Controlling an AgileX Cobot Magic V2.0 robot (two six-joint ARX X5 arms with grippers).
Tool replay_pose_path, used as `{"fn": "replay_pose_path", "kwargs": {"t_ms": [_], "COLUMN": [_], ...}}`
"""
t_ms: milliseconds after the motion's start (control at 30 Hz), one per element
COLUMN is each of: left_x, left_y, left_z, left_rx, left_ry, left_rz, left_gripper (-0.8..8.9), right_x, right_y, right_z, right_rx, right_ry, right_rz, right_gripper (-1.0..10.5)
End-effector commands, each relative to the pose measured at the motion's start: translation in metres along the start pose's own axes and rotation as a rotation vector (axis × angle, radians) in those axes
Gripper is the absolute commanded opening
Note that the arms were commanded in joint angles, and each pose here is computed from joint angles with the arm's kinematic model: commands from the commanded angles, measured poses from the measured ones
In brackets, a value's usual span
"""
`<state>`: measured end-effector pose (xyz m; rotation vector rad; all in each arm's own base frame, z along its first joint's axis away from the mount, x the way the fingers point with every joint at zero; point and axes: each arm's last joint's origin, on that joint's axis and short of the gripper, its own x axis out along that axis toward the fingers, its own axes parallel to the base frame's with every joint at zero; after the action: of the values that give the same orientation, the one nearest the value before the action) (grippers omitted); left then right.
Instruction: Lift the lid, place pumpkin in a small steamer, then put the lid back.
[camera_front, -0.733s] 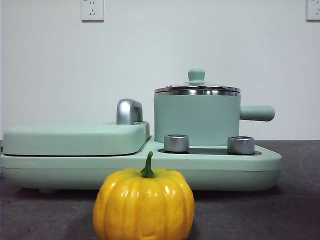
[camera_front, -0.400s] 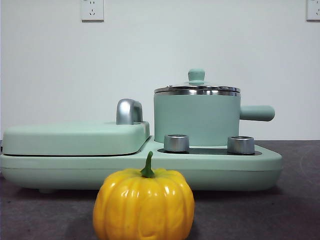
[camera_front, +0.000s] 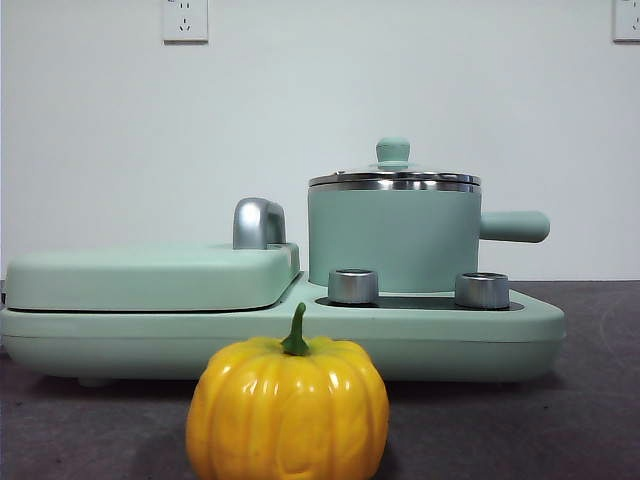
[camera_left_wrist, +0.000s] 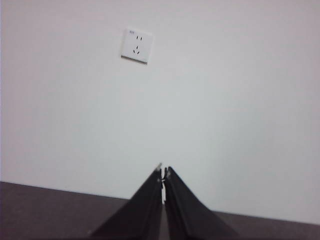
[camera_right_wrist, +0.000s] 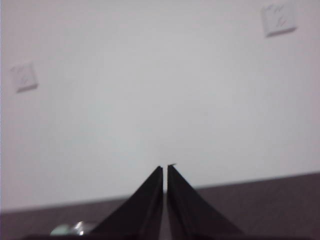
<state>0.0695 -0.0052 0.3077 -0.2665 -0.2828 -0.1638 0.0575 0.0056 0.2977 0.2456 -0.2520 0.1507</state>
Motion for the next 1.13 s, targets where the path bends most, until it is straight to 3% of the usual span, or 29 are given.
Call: {"fn": "replay_pose_path", "kwargs": {"t_ms": [33, 167, 333, 667, 933, 1133], "left_x": [0.009, 0.029, 0.056, 0.107, 0.127, 0.13], "left_y": [-0.006, -0.01, -0.012, -0.017, -0.032, -0.041], "left_z": [0.021, 0.039, 0.047, 0.038, 0.023, 0.012], "left_rx": [0.023, 0.013, 0.017, 0.183, 0.337, 0.391], "left_ry": [0.029, 0.133, 0.272, 0.566, 0.716, 0.758], "left_rz": [0.001, -0.009, -0.047, -0.251, -0.442, -0.528], "left_gripper": [0.09, 0.09, 0.09, 0.09, 0.09, 0.14], "right_x": [0.006, 0.023, 0.049, 0.11, 0.135, 0.13], "right_y": [0.004, 0.01, 0.013, 0.014, 0.022, 0.034], "right_z": [0.01, 0.022, 0.035, 0.039, 0.031, 0.02], "right_rx": [0.003, -0.022, -0.094, -0.242, -0.334, -0.488], "right_ry": [0.076, 0.189, 0.32, 0.607, 0.673, 0.732], "right_rz": [0.055, 0.147, 0.181, 0.276, 0.406, 0.544], "right_gripper": [0.1, 0.1, 0.1, 0.1, 0.1, 0.1]}}
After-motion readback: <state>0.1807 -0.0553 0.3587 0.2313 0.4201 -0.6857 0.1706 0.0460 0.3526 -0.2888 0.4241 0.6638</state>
